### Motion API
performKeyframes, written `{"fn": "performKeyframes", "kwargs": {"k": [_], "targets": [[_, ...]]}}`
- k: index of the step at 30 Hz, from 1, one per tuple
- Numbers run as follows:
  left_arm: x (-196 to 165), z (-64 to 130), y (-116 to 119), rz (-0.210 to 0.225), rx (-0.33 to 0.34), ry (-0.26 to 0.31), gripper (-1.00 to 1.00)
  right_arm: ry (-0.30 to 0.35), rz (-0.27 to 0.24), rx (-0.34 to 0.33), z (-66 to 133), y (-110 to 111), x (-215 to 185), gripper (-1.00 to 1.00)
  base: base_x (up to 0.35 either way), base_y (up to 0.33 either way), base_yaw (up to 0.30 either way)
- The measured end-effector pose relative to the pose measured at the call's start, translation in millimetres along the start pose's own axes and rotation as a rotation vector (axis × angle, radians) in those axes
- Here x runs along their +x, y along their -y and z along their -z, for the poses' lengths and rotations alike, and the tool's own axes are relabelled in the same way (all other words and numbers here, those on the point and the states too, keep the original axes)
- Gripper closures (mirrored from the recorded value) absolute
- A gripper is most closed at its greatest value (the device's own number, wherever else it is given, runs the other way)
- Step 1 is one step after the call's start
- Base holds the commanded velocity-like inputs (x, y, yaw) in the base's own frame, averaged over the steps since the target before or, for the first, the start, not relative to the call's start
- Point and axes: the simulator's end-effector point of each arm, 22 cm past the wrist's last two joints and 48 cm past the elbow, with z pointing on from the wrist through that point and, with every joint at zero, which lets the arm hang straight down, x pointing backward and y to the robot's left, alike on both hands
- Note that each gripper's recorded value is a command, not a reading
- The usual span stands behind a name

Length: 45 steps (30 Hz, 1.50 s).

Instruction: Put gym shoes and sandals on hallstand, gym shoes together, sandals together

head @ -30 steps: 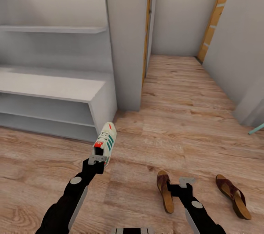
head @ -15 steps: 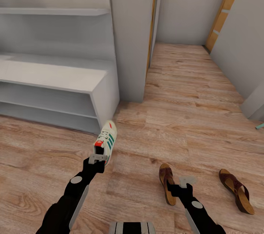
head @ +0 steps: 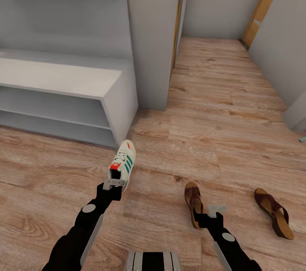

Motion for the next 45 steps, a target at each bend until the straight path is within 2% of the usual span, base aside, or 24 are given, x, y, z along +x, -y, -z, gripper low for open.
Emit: {"fn": "performKeyframes", "kwargs": {"k": [33,45], "targets": [[94.3,-34.0,2.7,0.018,0.011,-0.169,1.00,-0.169,0.003,0.002,-22.4,0.5,92.3,-1.00,0.000,0.000,0.000],[102.3,-36.0,3.8,0.019,0.014,-0.183,1.00,-0.184,0.003,0.003,-23.3,0.8,100.2,-1.00,0.000,0.000,0.057]]}}
